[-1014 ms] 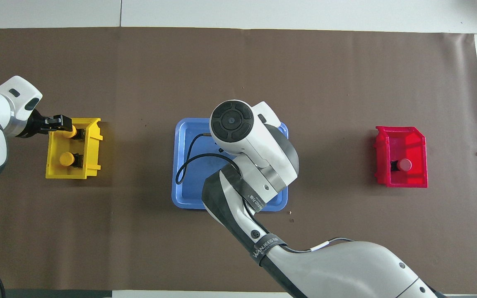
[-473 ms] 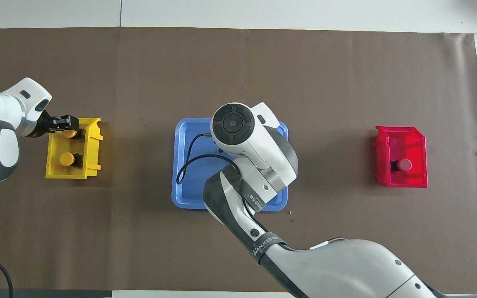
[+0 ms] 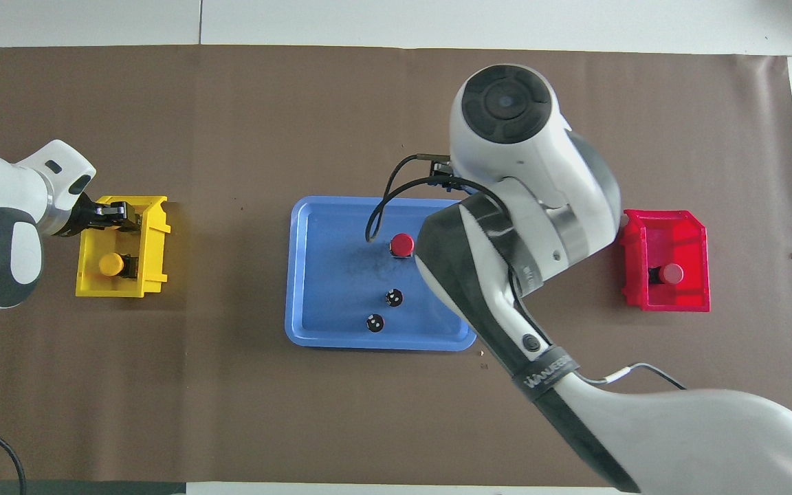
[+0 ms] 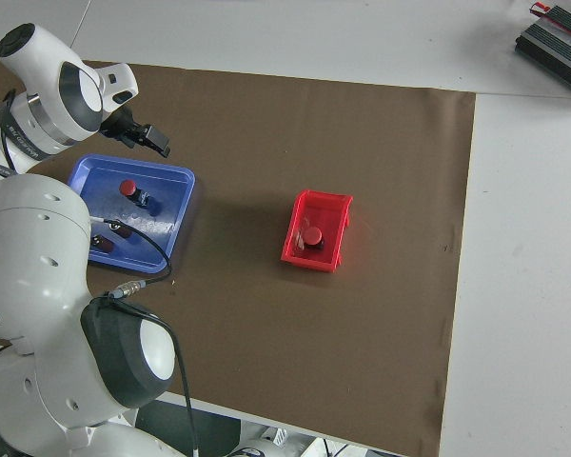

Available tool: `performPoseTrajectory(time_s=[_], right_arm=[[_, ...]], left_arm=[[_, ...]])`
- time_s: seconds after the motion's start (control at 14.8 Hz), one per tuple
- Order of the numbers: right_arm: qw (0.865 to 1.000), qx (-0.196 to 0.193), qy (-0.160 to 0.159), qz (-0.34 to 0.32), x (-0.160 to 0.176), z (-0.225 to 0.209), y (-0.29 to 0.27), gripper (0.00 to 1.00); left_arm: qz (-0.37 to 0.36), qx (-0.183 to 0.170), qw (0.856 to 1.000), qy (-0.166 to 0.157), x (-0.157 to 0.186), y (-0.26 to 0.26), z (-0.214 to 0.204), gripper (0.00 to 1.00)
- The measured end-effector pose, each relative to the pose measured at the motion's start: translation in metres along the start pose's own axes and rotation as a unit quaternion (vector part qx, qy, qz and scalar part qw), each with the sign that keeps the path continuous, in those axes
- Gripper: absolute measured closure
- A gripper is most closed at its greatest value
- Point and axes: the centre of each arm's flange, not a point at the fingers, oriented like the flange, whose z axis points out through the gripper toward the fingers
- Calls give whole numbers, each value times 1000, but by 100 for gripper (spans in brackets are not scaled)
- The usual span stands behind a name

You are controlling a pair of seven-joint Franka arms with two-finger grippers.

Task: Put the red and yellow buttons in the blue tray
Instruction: 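Return the right gripper to the red holder while the left gripper grasps a yellow button, then place the yellow button in the blue tray with the left gripper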

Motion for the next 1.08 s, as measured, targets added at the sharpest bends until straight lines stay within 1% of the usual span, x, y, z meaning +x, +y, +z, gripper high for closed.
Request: performPoseTrajectory(time_s=[0.07,0.14,0.2,0.27,0.34,0.41,0.47,0.54,0.61,0.68,0.74,0.88,1.01,1.08], right_arm=[[1000,-1,-7,-6,8,-6,43,3],[1000,-1,-13,-15,10,-6,79,5],[999,-2,-21,-25,9,-3,107,5],[999,-3,-30,-32,7,2,129,8],[998,-2,-39,-40,6,10,150,8],[998,3,-48,-45,7,18,170,12],[997,10,-56,-48,8,27,191,12],[997,17,-63,-50,9,35,212,14],[996,22,-67,-53,9,45,231,16],[996,26,-69,-56,6,53,243,16],[995,28,-70,-59,2,61,250,19],[995,30,-70,-71,-10,76,253,21],[993,32,-75,-89,-20,87,257,21],[992,34,-74,-97,-25,92,261,26]], left_arm=[[1,0,1000,1,1,1,-1,59],[1,0,1000,4,2,2,-4,59],[1,0,1000,7,5,2,-9,59],[1,0,1000,6,10,1,-18,59],[1,0,1000,-2,15,1,-33,59],[2,0,1000,-10,23,2,-55,59],[4,-1,1000,-17,30,5,-83,59],[3,-1,1000,-19,35,15,-109,59],[-10,-2,1000,-19,36,36,-128,59],[-29,-2,999,-18,33,70,-134,59],[-45,-2,999,-19,25,113,-130,59],[-67,-4,998,-20,-3,203,-110,59],[-86,-8,996,-16,-30,269,-90,59],[-92,-9,996,-15,-42,292,-81,59]])
